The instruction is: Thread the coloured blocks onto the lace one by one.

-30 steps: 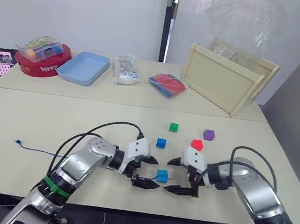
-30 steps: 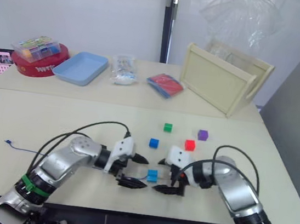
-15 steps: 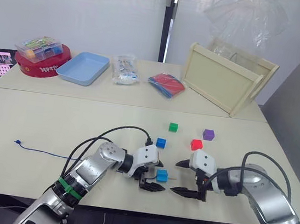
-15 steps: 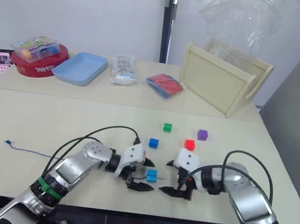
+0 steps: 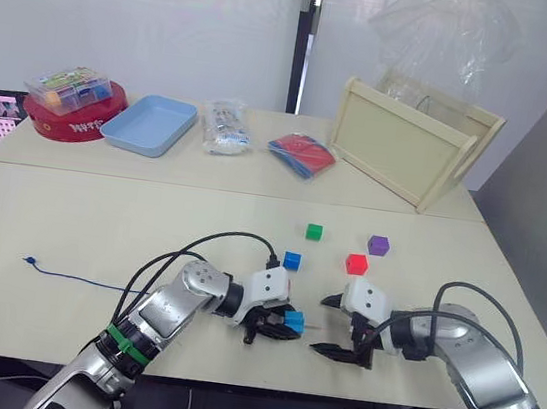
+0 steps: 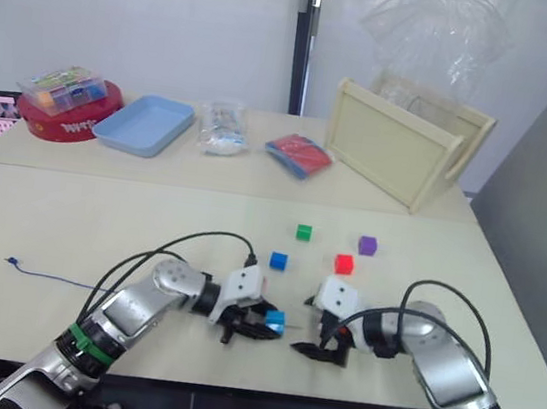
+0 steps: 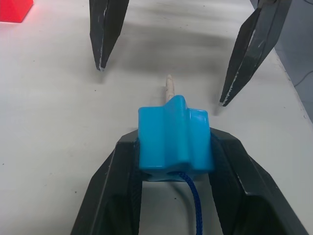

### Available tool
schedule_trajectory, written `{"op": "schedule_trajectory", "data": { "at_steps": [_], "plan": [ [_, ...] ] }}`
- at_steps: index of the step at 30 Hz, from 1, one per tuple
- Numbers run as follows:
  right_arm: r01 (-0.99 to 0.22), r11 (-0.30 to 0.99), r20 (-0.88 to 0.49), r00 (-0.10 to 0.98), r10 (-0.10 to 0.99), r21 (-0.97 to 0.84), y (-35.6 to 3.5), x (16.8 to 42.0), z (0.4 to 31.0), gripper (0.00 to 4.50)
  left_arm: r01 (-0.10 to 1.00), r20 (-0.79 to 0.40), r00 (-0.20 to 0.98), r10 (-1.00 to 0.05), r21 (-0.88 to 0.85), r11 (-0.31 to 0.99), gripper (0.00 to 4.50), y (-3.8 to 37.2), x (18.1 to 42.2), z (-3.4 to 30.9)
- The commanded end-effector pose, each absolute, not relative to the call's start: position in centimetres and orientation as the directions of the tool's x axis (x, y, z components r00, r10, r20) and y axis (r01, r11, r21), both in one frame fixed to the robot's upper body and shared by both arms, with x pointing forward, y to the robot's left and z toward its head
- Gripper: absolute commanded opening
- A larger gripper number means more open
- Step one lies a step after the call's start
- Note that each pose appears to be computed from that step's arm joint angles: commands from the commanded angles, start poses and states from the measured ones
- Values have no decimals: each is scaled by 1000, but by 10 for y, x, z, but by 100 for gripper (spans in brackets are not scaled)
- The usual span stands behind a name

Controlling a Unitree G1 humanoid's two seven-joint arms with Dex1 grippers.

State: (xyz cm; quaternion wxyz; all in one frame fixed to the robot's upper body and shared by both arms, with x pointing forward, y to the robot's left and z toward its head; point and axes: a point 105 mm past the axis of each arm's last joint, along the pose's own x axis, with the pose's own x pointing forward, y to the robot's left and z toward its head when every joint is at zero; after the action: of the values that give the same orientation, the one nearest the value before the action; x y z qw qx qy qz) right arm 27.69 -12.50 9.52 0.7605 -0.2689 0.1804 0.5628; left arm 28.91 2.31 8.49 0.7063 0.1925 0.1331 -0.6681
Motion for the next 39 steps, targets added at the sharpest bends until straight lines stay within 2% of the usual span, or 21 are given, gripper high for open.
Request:
{"op": "schedule_trajectory", "data": {
  "at_steps": [1, 12, 13, 19, 22, 26, 29, 32, 36, 39],
  "plan": [
    [-951, 198, -565, 301, 768, -238, -121, 280, 99, 398, 995, -465, 53, -884, 96, 9, 136, 23, 287, 83],
    [-952, 193, -566, 297, 770, -236, -119, 283, 94, 24, 996, -469, 49, -882, 94, 6, 136, 25, 287, 84],
    [-953, 191, -564, 295, 771, -237, -119, 283, 95, 1, 996, -470, 49, -881, 93, 6, 136, 25, 287, 84],
    [-954, 157, -564, 280, 777, -257, -118, 281, 102, 0, 996, -481, 61, -875, 89, 21, 136, 34, 290, 84],
    [-953, 140, -567, 275, 777, -270, -117, 280, 105, 0, 996, -502, 68, -862, 89, 27, 136, 59, 290, 86],
    [-951, 127, -577, 273, 770, -280, -116, 280, 106, 0, 995, -530, 93, -843, 66, 68, 136, 103, 289, 90],
    [-950, 124, -586, 277, 762, -287, -117, 279, 106, 0, 979, -565, 204, -799, 98, 181, 136, 189, 296, 105],
    [-949, 132, -585, 283, 760, -287, -120, 277, 107, 0, 959, -619, 280, -734, 143, 245, 136, 246, 293, 116],
    [-952, 128, -584, 273, 765, -278, -120, 273, 106, 0, 947, -682, 294, -670, 114, 300, 136, 290, 280, 115],
    [-955, 118, -583, 261, 769, -271, -118, 272, 105, 0, 944, -707, 309, -636, 146, 296, 136, 303, 277, 112]
  ]
}}
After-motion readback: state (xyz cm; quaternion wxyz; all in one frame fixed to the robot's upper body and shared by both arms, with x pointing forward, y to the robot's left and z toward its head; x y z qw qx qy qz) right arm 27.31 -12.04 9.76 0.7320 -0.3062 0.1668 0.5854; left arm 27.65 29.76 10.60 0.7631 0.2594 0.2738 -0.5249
